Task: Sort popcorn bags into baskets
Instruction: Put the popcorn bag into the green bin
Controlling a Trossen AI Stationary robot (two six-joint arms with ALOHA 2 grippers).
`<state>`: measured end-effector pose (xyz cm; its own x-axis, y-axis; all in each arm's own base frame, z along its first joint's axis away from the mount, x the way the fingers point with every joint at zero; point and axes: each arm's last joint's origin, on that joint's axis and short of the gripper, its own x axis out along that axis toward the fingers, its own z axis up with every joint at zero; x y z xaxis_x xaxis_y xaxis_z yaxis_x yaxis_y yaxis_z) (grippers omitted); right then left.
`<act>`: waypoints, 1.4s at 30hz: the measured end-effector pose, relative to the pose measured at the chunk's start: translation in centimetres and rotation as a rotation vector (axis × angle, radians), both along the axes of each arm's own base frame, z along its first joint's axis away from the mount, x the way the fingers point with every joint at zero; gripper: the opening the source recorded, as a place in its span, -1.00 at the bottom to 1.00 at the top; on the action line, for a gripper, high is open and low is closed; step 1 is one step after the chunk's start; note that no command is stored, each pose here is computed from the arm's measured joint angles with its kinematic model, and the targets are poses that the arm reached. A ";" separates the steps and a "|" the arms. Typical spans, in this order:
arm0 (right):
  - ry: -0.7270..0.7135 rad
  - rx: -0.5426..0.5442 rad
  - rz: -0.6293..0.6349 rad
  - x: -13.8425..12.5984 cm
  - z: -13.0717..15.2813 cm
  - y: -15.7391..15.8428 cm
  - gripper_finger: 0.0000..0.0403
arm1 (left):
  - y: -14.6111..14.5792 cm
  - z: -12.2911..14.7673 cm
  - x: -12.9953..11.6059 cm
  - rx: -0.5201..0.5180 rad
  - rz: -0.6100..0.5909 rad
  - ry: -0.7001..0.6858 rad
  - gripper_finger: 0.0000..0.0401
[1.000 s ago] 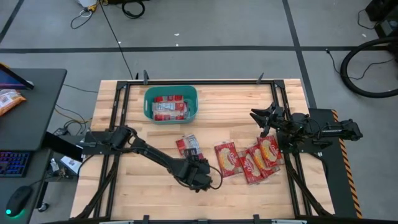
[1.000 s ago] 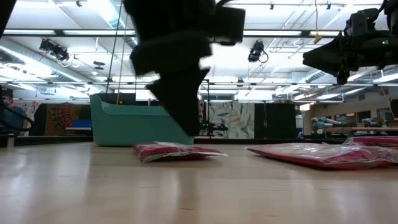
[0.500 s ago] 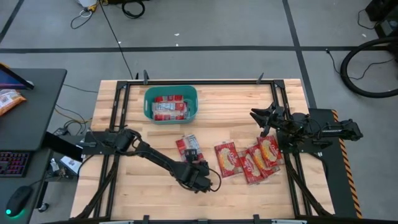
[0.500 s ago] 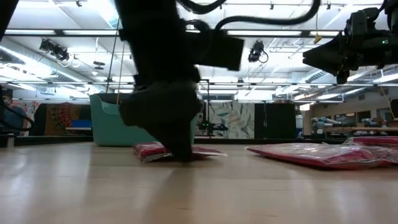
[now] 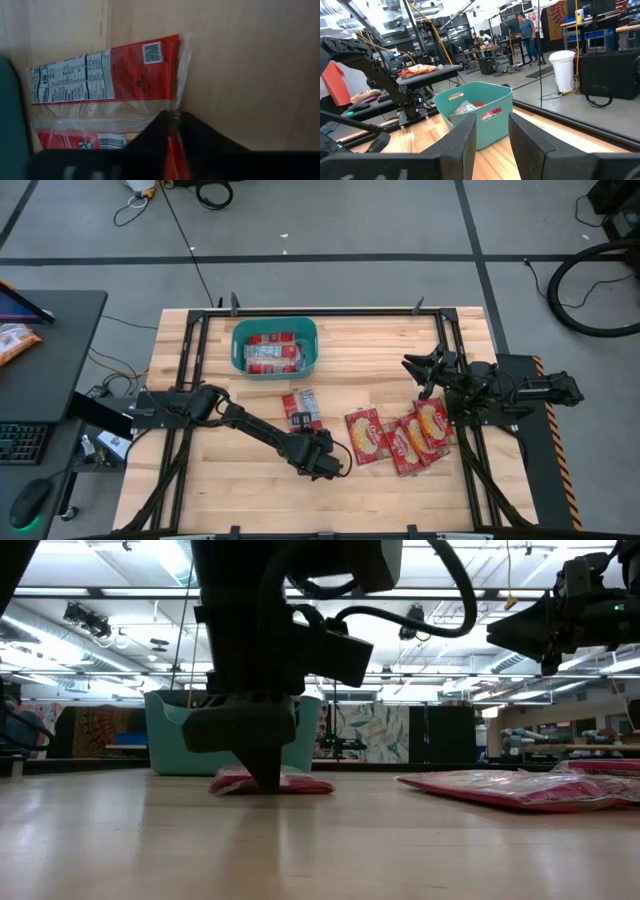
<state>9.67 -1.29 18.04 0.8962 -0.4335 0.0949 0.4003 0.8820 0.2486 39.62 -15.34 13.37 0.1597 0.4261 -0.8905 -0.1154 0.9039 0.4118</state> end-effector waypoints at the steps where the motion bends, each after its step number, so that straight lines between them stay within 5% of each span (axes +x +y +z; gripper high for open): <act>1: -0.001 0.000 0.000 0.0 0.0 0.0 -0.41 | 0.1 0.0 0.0 0.002 0.003 0.004 -0.83; 9: -0.001 0.000 0.000 0.0 0.0 0.0 -0.41 | 0.6 1.1 -0.2 0.009 0.030 0.019 -0.97; 26: -0.001 0.000 0.000 0.0 0.0 0.0 -0.41 | 3.4 15.3 -5.7 0.161 0.277 -0.143 -0.99; 42: -0.001 0.000 0.000 0.0 0.0 0.0 -0.41 | 13.4 24.3 -10.2 0.206 0.615 -0.504 -1.00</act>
